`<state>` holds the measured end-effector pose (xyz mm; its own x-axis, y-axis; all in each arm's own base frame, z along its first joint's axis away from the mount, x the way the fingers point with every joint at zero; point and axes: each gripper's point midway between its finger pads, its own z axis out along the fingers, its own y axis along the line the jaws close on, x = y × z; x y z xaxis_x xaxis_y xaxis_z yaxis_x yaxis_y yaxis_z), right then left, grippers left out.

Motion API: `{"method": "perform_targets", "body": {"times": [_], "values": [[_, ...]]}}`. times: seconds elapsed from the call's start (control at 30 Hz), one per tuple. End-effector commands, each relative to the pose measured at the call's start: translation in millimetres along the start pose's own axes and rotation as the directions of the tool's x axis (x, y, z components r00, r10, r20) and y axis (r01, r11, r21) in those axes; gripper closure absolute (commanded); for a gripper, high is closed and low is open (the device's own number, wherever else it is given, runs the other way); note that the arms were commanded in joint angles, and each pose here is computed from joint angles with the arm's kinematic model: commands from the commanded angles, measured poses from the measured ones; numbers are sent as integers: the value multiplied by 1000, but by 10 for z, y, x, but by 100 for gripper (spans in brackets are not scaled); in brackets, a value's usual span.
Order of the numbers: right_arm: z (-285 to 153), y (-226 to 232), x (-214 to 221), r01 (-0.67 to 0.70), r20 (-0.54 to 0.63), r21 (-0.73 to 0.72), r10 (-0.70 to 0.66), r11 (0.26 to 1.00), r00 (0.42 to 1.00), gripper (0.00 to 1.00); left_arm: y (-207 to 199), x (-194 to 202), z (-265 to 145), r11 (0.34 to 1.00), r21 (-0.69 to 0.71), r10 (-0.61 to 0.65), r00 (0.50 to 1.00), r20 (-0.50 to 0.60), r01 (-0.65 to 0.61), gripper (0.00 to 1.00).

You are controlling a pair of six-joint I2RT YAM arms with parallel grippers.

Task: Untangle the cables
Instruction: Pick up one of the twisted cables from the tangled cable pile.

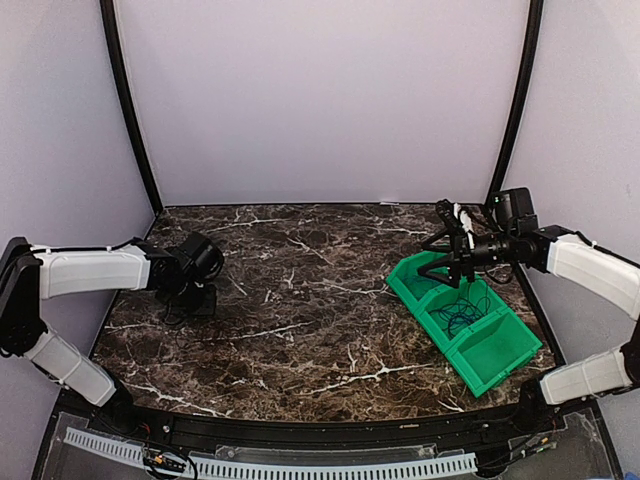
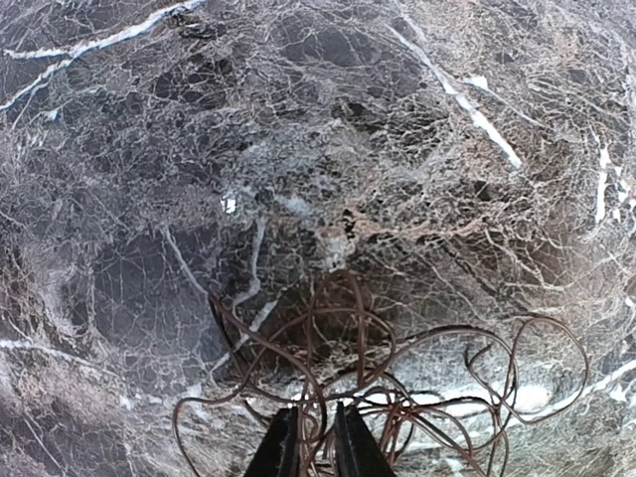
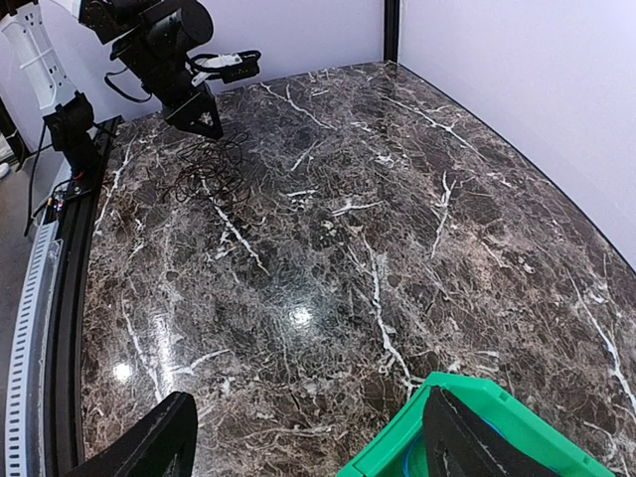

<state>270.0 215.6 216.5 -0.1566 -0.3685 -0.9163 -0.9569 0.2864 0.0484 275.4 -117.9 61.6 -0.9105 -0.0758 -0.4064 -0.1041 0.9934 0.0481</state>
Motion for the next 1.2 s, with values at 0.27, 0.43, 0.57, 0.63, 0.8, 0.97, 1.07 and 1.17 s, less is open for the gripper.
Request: {"method": "perform_targets", "body": {"times": [0.27,0.43,0.57,0.63,0.8,0.97,1.07,1.17], "values": [[46,-7,37,14,-2,-5,-14,1000,1000,20,-37,-242,62,1000,-18,4,999,47,-3,88],[51,-10,47,11,-3,-5,-11,1000,1000,20,-63,-280,39,1000,-6,4,999,42,-4,100],[124,-18,10,14,-21,4,-14,1000,1000,21,-66,-392,-226,1000,28,-1,997,76,-1,100],[217,35,-70,37,-39,-8,-37,999,999,21,-133,-515,-469,995,97,2,992,125,-14,100],[604,213,-358,114,-112,-68,-121,991,986,25,-607,-751,-1277,875,443,49,947,316,-193,100],[1032,333,-689,107,-123,-162,-128,981,984,25,-898,-903,-2304,648,652,-20,847,531,-393,100],[1305,448,-926,132,-109,-188,-154,973,982,22,-971,-914,-2667,556,691,-46,813,580,-462,100],[1594,617,-1165,152,-82,-222,-174,963,981,19,-1009,-973,-2965,500,702,-71,784,616,-507,100]]}}
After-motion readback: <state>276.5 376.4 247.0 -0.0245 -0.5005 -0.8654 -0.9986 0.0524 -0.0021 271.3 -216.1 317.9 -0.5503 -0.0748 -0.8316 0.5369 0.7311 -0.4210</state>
